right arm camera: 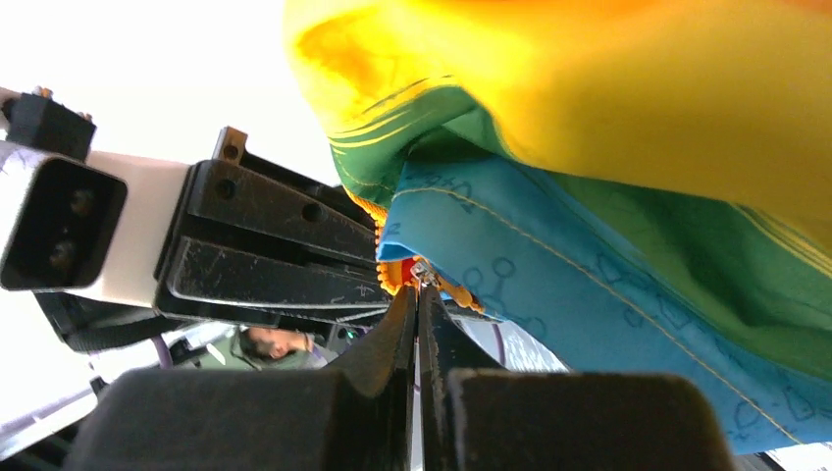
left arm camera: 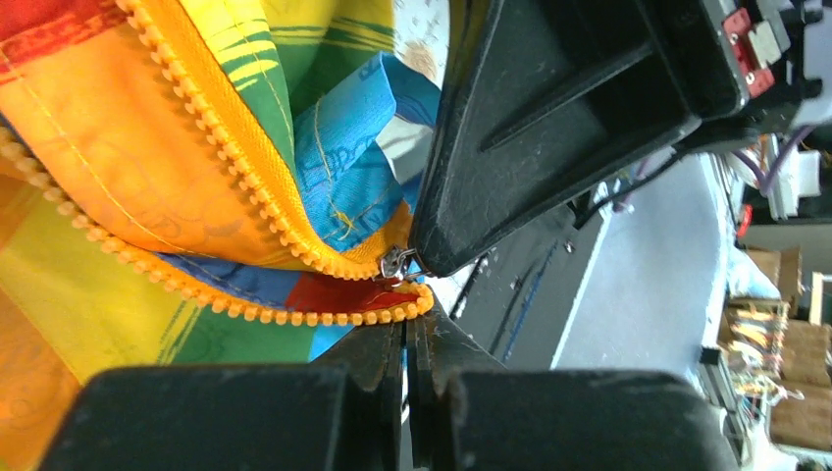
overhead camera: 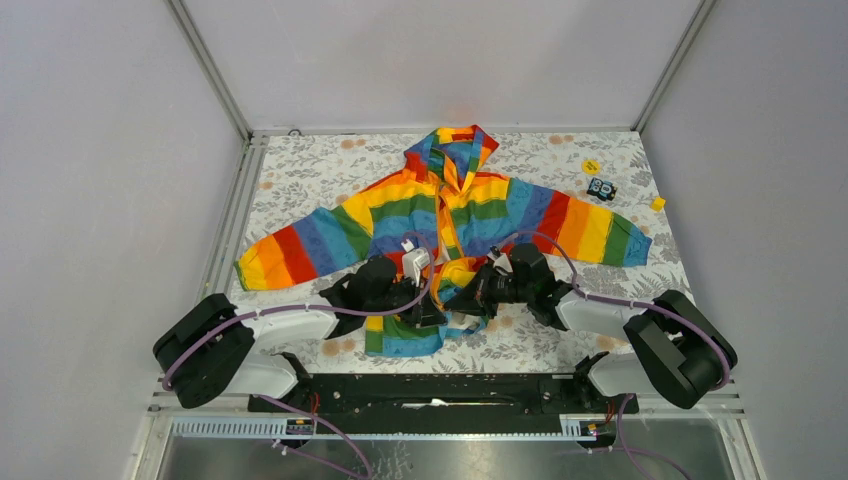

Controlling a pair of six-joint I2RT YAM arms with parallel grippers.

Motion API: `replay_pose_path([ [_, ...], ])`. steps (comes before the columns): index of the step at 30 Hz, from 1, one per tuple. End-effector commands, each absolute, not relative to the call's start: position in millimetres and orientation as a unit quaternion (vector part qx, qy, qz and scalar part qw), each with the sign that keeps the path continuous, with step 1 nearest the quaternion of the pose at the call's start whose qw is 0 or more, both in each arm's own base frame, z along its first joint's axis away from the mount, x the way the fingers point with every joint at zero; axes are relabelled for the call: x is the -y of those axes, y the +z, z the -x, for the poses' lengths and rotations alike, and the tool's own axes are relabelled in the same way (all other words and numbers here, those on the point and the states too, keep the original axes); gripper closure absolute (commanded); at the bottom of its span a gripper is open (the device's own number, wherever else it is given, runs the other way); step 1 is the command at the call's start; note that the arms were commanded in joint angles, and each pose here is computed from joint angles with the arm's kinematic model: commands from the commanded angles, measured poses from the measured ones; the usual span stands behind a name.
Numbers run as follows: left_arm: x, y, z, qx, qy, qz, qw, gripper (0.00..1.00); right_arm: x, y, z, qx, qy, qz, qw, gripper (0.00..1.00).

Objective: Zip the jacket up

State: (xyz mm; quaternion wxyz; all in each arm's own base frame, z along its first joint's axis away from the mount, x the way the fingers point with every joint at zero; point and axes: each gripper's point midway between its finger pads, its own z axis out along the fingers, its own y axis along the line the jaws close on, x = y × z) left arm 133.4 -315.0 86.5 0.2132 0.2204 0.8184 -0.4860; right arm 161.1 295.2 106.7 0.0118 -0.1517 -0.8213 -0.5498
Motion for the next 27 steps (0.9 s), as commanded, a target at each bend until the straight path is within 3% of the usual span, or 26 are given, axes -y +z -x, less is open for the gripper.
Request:
replay_pose_path([
  [1,329,88,-137,-0.818,-0.479,-0.223,0.228,1.00,-317,195,-200,0.737,-0.652,0.161,-0.079,1.00],
  [6,318,84,-150,-0.842,-0.448,-0.173,0.247,0.99,-304,175,-202,0.766,-0.607,0.187,-0.097,1.00],
  [10,308,94,-154,-0.844,-0.448,-0.124,0.267,0.66,-290,147,-196,0.781,-0.573,0.237,-0.079,1.00],
  [14,296,105,-151,-0.840,-0.458,-0.082,0.280,0.51,-280,134,-194,0.775,-0.560,0.284,-0.075,1.00],
  [17,293,122,-146,-0.829,-0.472,-0.058,0.294,0.21,-276,134,-198,0.771,-0.553,0.305,-0.084,1.00],
  [22,283,144,-150,-0.822,-0.403,-0.036,0.400,0.19,-268,130,-201,0.764,-0.532,0.359,-0.072,1.00],
  [25,282,152,-150,-0.802,-0.354,-0.073,0.476,0.26,-266,127,-200,0.763,-0.515,0.387,-0.054,1.00],
  [27,285,154,-146,-0.783,-0.317,-0.120,0.521,0.24,-266,127,-200,0.771,-0.498,0.394,-0.045,1.00],
])
